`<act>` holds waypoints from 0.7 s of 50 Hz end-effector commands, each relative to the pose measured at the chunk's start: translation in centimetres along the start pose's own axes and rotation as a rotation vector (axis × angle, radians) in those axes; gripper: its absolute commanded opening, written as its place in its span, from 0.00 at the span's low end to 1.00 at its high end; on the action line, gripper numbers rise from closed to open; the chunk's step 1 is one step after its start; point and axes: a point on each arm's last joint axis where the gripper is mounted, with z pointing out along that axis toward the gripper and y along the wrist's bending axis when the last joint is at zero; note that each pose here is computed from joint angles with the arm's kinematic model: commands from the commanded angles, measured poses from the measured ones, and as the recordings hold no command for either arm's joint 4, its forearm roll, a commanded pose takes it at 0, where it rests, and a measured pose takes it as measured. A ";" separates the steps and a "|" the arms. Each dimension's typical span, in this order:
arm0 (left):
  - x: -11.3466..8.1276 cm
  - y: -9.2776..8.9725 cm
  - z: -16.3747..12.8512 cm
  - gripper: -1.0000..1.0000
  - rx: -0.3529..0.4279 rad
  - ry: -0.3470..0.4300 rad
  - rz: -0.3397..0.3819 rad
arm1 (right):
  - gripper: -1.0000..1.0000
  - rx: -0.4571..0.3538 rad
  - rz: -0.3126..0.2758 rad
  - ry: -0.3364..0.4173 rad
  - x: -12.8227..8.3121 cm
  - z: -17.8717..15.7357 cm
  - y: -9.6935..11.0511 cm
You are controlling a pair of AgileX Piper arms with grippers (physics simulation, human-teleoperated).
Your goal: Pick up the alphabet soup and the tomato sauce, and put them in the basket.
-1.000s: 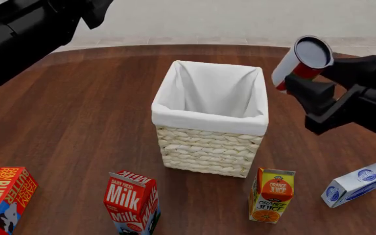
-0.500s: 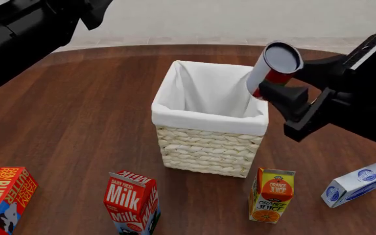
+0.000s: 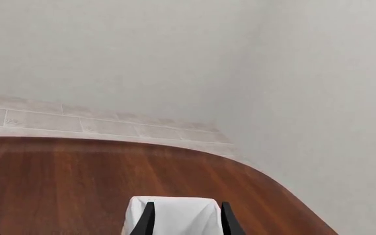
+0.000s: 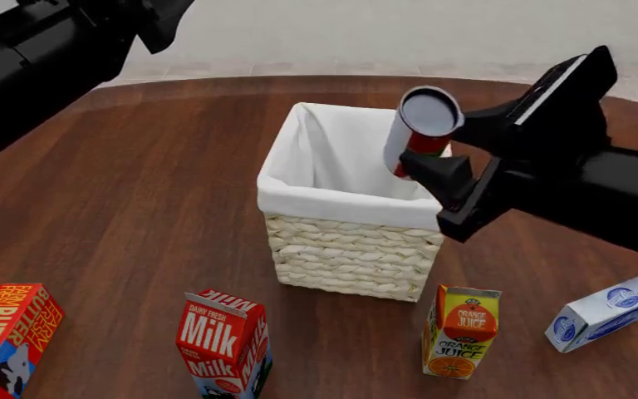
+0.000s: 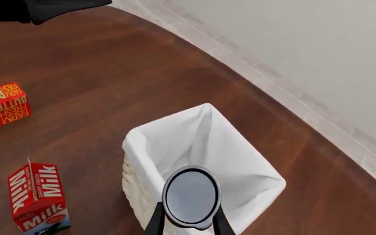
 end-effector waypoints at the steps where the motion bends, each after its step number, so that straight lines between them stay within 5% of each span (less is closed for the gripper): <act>1: 0.2 0.1 0.0 1.00 -0.003 0.000 -0.003 | 0.00 -0.018 0.004 0.016 -0.2 1.3 0.2; 35: 0.9 0.6 0.3 1.00 -0.013 0.008 -0.013 | 0.00 -0.003 0.025 0.076 1.0 5.2 -0.2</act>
